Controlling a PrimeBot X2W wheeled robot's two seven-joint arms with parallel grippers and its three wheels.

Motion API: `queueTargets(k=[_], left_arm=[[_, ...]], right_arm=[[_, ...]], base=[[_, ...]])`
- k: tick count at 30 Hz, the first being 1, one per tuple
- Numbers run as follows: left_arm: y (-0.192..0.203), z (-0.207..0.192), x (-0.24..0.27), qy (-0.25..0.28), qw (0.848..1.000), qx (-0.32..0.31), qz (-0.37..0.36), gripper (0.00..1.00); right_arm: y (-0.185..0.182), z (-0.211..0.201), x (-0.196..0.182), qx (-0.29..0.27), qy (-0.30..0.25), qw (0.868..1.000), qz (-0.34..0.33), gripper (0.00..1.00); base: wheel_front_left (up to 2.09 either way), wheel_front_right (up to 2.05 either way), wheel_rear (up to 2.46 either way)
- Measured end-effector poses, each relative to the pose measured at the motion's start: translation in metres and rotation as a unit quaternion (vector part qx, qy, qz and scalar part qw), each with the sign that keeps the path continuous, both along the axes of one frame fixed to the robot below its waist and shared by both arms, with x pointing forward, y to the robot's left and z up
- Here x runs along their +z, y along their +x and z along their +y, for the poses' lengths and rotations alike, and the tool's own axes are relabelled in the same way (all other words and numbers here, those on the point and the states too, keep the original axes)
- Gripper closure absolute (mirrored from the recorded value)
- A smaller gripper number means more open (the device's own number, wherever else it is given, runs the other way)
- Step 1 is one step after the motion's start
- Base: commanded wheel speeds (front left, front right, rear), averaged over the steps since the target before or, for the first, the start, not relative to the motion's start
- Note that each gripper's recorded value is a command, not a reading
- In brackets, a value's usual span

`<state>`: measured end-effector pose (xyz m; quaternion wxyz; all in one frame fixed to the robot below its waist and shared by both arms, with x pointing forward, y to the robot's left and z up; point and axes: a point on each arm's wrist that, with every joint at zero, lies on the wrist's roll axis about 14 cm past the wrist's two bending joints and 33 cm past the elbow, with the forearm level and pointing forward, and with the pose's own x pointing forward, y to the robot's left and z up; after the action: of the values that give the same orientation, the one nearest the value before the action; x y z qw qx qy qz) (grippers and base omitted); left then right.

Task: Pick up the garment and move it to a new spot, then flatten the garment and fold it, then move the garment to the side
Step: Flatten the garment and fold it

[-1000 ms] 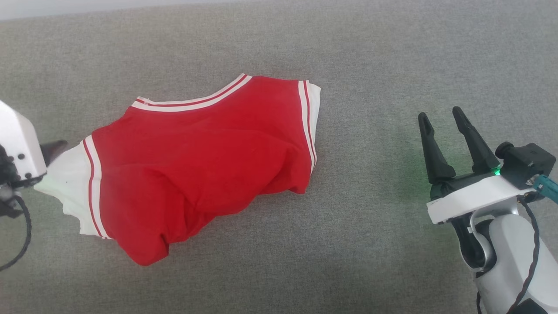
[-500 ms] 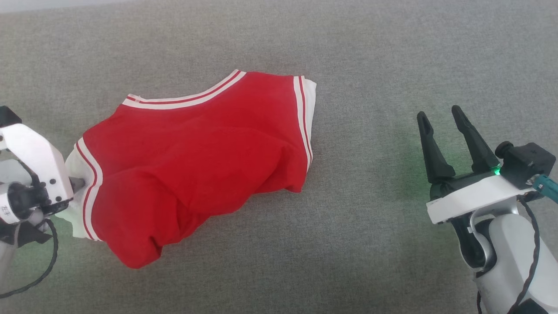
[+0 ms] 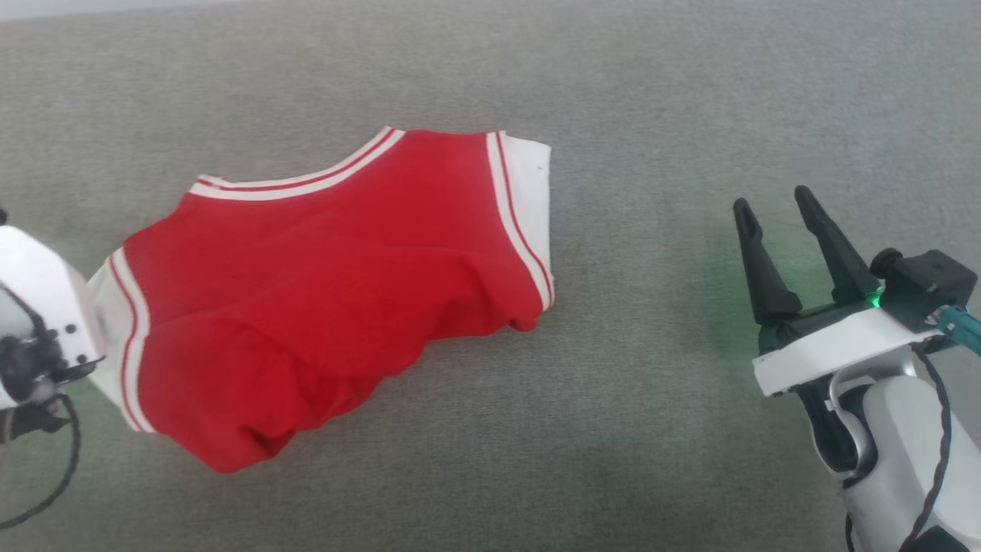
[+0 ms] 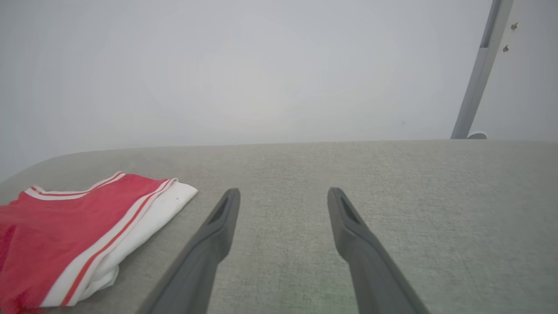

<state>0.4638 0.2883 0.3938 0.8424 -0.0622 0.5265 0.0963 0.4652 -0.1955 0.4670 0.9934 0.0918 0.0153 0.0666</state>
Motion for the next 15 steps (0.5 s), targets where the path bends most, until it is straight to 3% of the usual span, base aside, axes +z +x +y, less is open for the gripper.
queueTargets(k=[1,8,15], left_arm=[[0.001,-0.002,0.002,-0.003,1.0,-0.005,-0.011,0.02],[0.012,-0.011,0.027,-0.016,0.992,-0.022,-0.121,0.0],[0.019,-0.008,0.081,-0.001,0.955,-0.034,-0.294,0.0]], right_arm=[[0.001,0.004,0.001,0.006,0.001,1.0,-0.001,0.0],[0.008,0.036,0.01,0.056,0.012,0.998,0.003,0.0],[0.016,0.067,0.011,0.105,0.019,0.993,0.039,0.0]], base=[[0.0,0.0,0.0],[0.0,0.0,0.0],[0.0,0.0,0.0]])
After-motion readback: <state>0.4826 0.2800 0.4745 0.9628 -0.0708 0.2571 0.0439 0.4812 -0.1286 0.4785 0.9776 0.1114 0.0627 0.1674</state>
